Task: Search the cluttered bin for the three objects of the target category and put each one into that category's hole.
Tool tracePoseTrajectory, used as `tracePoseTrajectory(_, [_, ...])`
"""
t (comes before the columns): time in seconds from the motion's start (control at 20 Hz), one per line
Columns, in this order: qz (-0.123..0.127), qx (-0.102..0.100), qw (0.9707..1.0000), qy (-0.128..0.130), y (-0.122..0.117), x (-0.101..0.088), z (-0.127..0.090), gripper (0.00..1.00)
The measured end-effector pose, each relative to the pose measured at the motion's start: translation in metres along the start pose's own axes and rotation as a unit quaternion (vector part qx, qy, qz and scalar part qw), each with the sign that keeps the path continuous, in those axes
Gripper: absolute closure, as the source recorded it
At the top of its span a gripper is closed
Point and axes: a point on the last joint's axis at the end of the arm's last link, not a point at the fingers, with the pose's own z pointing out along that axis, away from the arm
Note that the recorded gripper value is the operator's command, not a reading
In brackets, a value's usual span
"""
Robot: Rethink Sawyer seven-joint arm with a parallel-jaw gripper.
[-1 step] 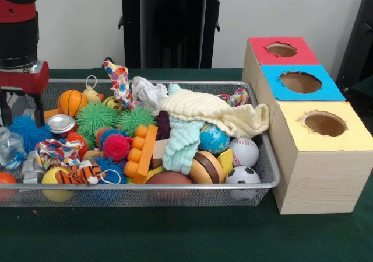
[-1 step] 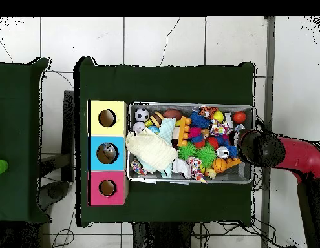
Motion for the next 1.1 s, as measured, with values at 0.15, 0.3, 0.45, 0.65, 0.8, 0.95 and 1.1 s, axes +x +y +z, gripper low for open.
tracePoseTrajectory(0.15, [0.000, 0.000, 1.0000, 0.001, 0.000, 0.001, 0.001, 0.00])
tracePoseTrajectory(0.3, [0.000, 0.000, 1.0000, 0.001, 0.000, 0.001, 0.002, 0.00])
tracePoseTrajectory(0.45, [0.000, -0.001, 1.0000, 0.001, -0.001, 0.001, 0.004, 0.00])
tracePoseTrajectory(0.65, [0.002, -0.001, 1.0000, 0.001, -0.003, 0.001, 0.007, 0.00])
tracePoseTrajectory(0.8, [0.005, -0.001, 1.0000, 0.000, -0.005, 0.001, 0.010, 0.00])
tracePoseTrajectory(0.95, [0.008, 0.000, 1.0000, 0.000, -0.010, 0.001, 0.013, 0.00])
tracePoseTrajectory(1.1, [0.010, 0.001, 0.9999, -0.001, -0.014, 0.001, 0.012, 0.00])
